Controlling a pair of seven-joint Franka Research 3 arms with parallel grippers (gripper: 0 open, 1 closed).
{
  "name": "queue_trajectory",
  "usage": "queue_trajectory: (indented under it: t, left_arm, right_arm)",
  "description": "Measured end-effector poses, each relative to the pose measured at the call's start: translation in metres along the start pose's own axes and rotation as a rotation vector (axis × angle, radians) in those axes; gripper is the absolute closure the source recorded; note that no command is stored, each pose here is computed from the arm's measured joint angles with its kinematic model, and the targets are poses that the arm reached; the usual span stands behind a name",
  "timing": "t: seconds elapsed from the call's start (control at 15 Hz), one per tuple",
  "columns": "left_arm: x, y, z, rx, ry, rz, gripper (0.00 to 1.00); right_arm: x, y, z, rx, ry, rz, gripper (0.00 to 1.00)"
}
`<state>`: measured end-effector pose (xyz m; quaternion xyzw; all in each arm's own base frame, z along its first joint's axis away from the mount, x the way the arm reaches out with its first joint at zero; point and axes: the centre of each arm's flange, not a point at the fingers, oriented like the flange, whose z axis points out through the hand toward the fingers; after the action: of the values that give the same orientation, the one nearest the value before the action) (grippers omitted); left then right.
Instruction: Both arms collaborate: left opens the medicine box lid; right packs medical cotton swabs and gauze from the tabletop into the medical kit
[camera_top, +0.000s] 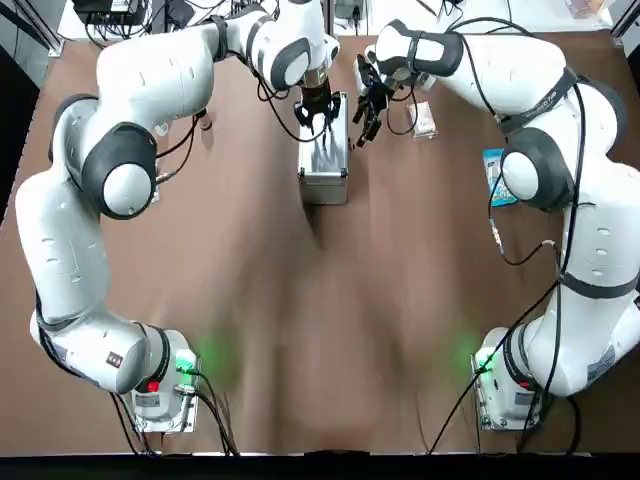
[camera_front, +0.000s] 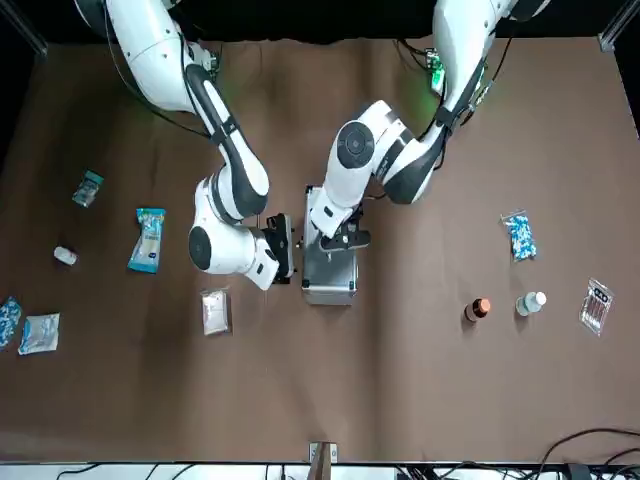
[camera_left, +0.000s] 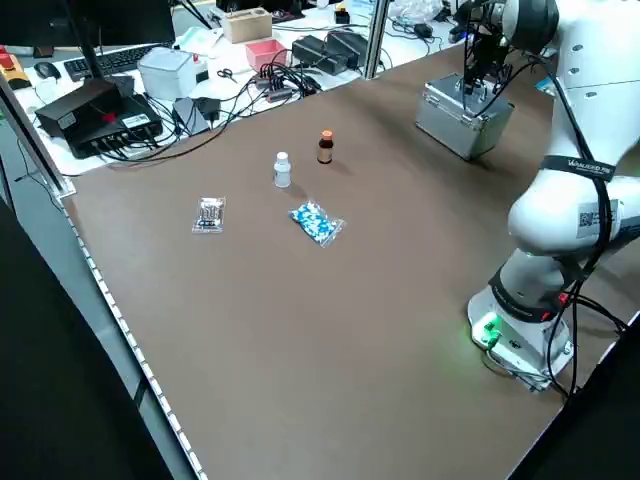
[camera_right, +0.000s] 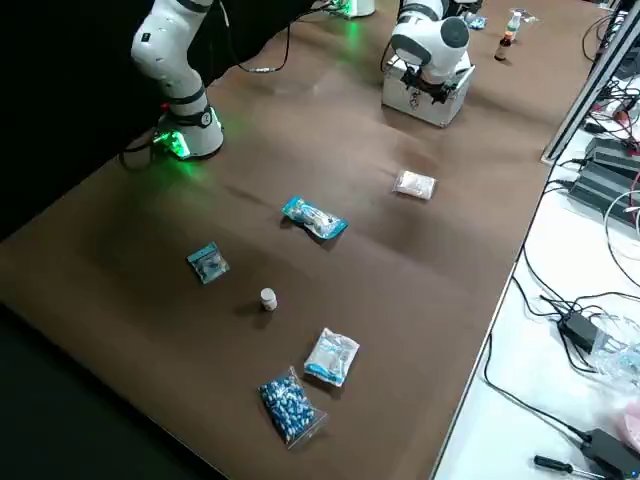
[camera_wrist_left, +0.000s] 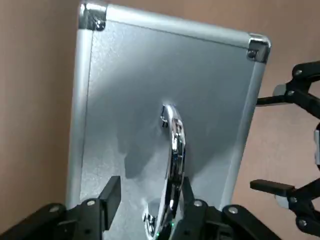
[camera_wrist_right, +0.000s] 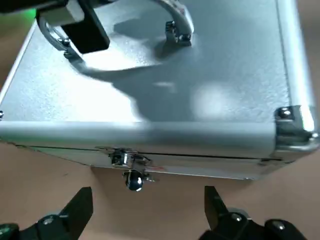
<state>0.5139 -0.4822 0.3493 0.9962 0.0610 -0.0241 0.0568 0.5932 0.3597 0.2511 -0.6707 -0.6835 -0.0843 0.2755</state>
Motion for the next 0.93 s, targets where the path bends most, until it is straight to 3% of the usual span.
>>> queue_trajectory:
  t: [0.13,0.27,0.47,0.93]
  left_arm:
    - [-0.003,0.002,0.002,0.004,0.001,-0.009,0.56]
    - [-0.004,0.003,0.002,0.004,0.002,-0.037,0.61]
    - [-0.003,0.004,0.002,0.003,0.004,-0.052,0.90]
    - [-0.003,0.004,0.003,0.002,0.002,-0.057,0.91]
  right_arm:
    - [-0.003,-0.004,0.008,0.019,0.027,-0.009,0.01]
    - [-0.006,-0.008,0.016,0.034,0.047,-0.050,0.01]
    - [-0.003,-0.011,0.021,0.043,0.074,-0.095,0.01]
    - [-0.007,-0.017,0.022,0.045,0.109,-0.088,0.04]
